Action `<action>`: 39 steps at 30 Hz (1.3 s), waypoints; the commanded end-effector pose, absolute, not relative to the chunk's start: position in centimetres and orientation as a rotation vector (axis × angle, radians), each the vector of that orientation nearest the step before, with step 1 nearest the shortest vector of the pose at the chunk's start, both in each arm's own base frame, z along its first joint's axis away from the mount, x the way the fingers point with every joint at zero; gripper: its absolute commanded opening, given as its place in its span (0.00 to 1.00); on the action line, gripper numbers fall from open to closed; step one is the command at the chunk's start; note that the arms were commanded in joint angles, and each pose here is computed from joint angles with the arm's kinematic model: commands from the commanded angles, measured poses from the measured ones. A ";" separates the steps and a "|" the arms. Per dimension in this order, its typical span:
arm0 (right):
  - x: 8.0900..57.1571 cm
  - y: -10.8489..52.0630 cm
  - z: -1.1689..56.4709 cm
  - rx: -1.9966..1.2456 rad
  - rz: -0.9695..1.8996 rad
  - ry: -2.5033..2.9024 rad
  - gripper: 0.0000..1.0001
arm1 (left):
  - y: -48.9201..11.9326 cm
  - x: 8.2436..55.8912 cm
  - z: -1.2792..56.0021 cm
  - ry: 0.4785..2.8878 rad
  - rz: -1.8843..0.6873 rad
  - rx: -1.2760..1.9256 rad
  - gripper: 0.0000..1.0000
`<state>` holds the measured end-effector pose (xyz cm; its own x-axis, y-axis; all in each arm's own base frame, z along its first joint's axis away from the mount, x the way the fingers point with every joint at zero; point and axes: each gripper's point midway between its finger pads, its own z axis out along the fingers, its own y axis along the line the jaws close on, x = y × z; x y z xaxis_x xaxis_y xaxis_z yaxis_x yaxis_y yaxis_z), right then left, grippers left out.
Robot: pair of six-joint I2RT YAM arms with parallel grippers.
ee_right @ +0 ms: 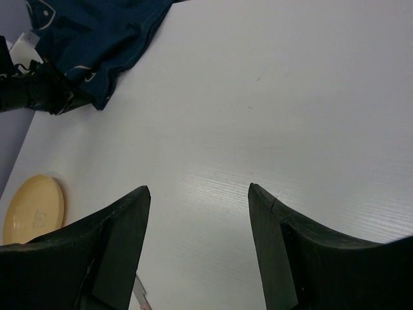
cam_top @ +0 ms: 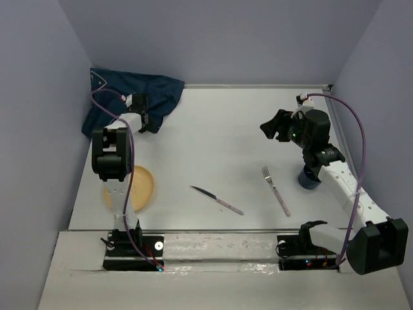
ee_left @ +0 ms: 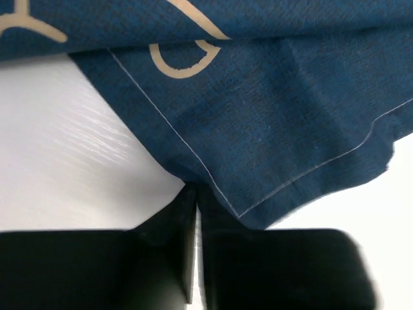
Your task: Set the dinner table for one person
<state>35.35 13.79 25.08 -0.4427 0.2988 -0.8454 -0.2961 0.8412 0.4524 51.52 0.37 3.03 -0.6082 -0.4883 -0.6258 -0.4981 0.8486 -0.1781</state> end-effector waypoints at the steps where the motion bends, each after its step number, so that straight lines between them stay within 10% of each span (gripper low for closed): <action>1: 35.6 14.1 26.2 -0.025 0.667 1.876 0.68 | -2.7 51.9 3.3 2.369 -0.086 -0.638 0.00; 17: 38.4 12.6 22.5 0.045 0.529 1.983 0.75 | -35.6 50.5 10.5 2.285 -0.754 -0.069 0.01; 20: 39.2 12.7 21.0 0.061 0.520 2.027 0.77 | -37.6 48.9 10.9 2.281 -0.766 0.022 0.23; 21: 39.8 12.7 20.0 0.070 0.511 2.051 0.78 | -37.7 48.4 11.3 2.274 -0.754 0.042 0.45; 25: 41.7 12.6 17.4 0.106 0.469 2.113 0.78 | -34.7 47.2 14.4 2.182 -0.685 0.001 0.78; 39: 48.8 12.4 9.0 0.081 0.299 2.300 0.81 | -13.2 39.9 10.6 2.106 -0.371 -0.524 0.79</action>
